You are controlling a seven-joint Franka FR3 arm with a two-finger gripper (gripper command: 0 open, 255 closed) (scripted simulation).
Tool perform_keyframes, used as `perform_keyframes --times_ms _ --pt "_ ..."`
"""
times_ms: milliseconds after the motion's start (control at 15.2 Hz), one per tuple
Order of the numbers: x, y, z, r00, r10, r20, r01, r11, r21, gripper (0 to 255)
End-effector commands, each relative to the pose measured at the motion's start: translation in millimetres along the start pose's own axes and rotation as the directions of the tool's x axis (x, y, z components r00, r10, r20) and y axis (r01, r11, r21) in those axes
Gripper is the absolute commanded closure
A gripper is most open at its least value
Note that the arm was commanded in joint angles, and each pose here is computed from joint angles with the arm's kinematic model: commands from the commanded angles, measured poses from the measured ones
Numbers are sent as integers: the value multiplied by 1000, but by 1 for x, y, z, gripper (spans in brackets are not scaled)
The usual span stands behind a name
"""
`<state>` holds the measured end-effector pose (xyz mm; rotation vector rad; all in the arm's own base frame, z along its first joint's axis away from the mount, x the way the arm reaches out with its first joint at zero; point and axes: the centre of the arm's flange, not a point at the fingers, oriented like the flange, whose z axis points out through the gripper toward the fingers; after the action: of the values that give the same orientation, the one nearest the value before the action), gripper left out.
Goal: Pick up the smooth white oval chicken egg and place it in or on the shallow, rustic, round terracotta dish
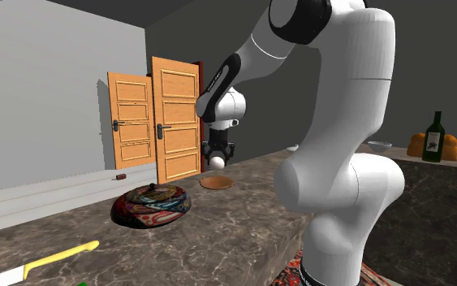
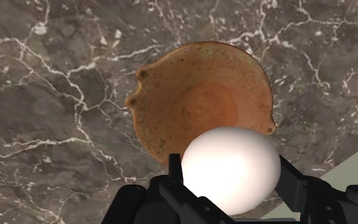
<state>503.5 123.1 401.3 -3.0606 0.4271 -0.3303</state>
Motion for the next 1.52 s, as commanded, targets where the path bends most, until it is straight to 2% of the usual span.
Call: perform_keyframes --times_ms 0,396,924,990,1320,1452 --pt "-2 1 10 1000 0 -1 0 1000 0 255" --pt "-9 3 45 1000 0 -1 0 1000 0 255" --pt "-9 3 45 1000 0 -1 0 1000 0 255" --pt "-9 3 45 1000 0 -1 0 1000 0 0" --pt "-9 3 45 1000 0 -1 0 1000 0 0" --pt "-9 3 18 1000 0 -1 0 1000 0 0"
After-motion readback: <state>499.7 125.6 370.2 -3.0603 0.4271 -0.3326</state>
